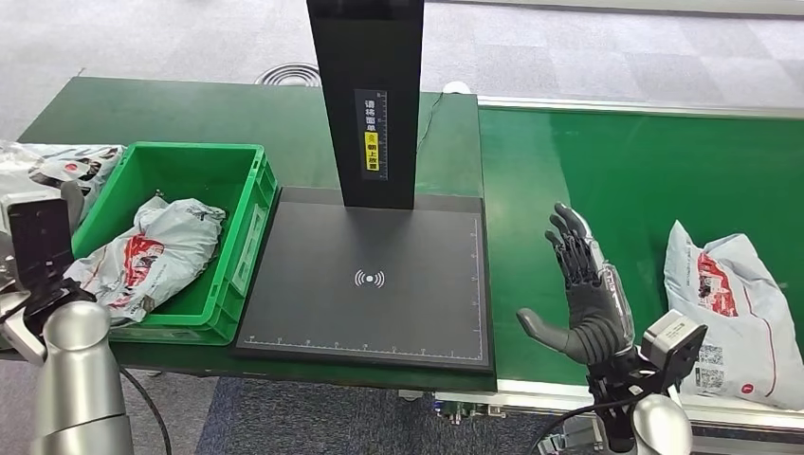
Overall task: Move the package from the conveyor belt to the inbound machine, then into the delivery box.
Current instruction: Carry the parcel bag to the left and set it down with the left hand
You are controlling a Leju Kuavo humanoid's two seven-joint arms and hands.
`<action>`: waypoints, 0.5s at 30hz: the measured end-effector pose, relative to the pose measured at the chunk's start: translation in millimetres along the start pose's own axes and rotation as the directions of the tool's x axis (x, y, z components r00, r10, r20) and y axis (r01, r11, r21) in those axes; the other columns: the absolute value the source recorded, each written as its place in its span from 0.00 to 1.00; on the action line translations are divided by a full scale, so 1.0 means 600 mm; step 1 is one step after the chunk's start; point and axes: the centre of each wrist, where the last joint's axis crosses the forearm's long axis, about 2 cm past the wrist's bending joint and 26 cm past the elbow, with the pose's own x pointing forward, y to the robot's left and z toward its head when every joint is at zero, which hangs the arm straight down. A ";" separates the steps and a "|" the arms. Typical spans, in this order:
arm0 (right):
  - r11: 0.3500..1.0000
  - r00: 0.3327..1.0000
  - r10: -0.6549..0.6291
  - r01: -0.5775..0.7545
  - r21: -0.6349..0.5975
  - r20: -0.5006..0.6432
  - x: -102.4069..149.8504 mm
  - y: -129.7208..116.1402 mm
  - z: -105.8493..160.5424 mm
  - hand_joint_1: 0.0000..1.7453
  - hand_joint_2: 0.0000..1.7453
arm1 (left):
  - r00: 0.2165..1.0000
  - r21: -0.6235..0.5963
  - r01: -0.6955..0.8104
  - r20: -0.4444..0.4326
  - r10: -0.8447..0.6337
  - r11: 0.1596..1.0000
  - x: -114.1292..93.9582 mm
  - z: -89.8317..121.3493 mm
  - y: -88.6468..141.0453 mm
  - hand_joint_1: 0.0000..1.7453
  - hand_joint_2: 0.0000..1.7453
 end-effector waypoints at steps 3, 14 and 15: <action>1.000 1.000 0.001 -0.001 0.002 -0.001 -0.001 -0.001 0.000 0.00 1.00 | 1.000 0.015 -0.006 0.006 0.006 1.000 0.004 -0.001 0.005 0.00 1.00; 0.988 0.989 0.136 -0.140 -0.069 -0.060 -0.008 -0.007 -0.010 0.00 1.00 | 0.711 -0.159 -0.700 -0.058 0.701 0.696 0.049 0.046 0.010 0.00 1.00; 0.985 0.986 0.153 -0.158 -0.071 -0.071 -0.011 -0.007 -0.011 0.00 1.00 | 0.647 -0.205 -0.755 -0.082 0.758 0.623 0.059 0.058 0.008 0.00 1.00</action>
